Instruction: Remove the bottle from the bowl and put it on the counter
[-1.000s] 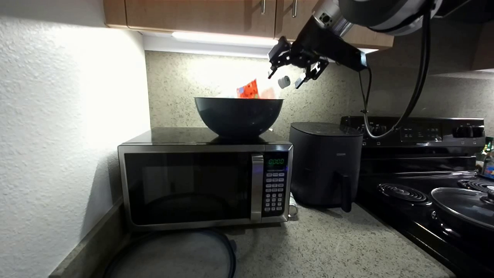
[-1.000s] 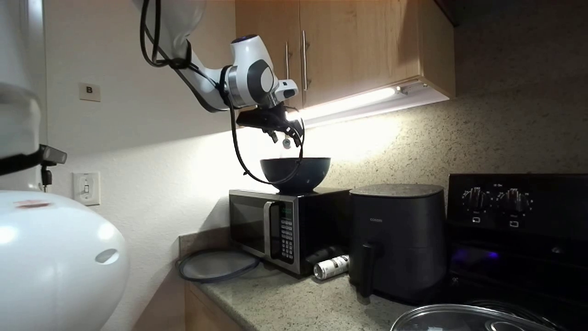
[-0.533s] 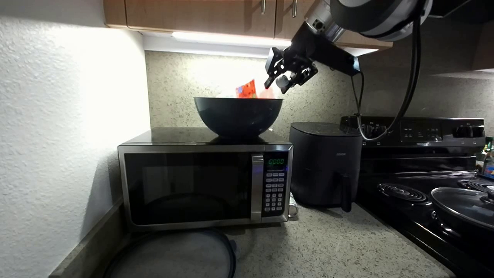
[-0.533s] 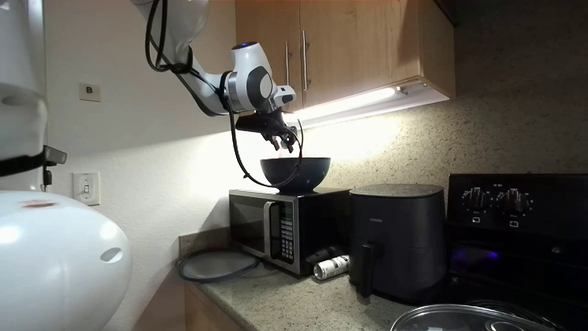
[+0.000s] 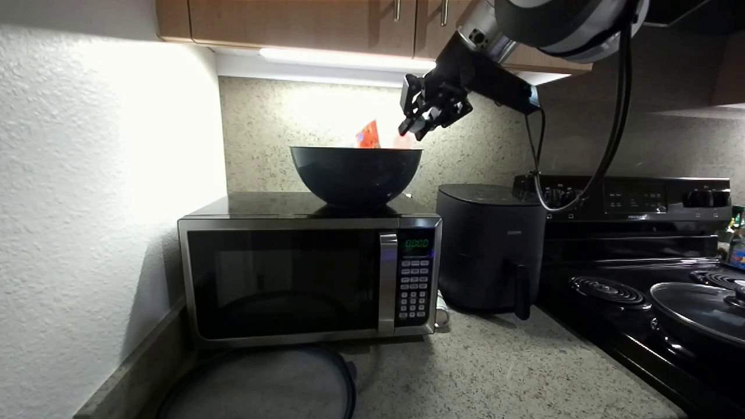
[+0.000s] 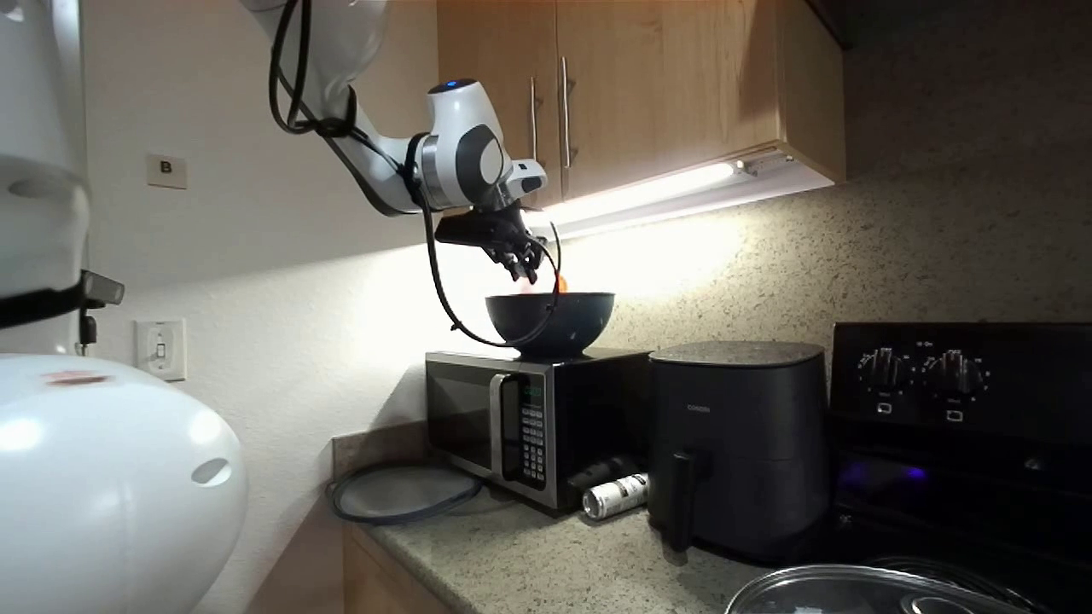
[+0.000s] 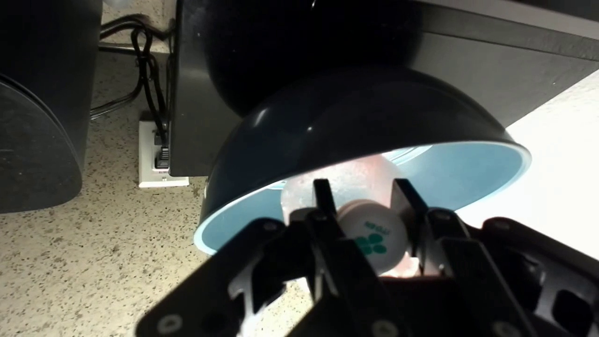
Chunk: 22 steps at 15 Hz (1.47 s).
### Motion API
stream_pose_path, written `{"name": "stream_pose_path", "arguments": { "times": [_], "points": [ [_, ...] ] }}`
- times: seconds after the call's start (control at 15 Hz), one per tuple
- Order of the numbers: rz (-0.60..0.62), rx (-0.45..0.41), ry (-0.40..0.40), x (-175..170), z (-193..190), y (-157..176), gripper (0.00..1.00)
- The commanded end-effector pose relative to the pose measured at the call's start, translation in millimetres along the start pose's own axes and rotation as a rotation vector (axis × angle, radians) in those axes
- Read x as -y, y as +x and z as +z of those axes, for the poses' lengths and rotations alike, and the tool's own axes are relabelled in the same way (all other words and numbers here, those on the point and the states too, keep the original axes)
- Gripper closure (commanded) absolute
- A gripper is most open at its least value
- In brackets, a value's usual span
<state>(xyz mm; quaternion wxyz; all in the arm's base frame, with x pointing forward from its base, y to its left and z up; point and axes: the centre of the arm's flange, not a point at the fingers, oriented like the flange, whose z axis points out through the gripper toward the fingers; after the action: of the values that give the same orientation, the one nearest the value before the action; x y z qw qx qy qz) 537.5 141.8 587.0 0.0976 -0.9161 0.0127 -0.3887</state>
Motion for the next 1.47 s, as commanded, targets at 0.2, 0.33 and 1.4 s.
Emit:
{"name": "stream_pose_path", "arguments": {
  "times": [0.2, 0.33, 1.4],
  "points": [
    [0.019, -0.178, 0.002, 14.8, -54.7, 7.3, 0.87],
    [0.056, -0.238, -0.004, 20.6, -79.1, 12.5, 0.87],
    [0.36, -0.018, -0.295, -8.6, -147.8, 3.7, 0.86]
  ]
}}
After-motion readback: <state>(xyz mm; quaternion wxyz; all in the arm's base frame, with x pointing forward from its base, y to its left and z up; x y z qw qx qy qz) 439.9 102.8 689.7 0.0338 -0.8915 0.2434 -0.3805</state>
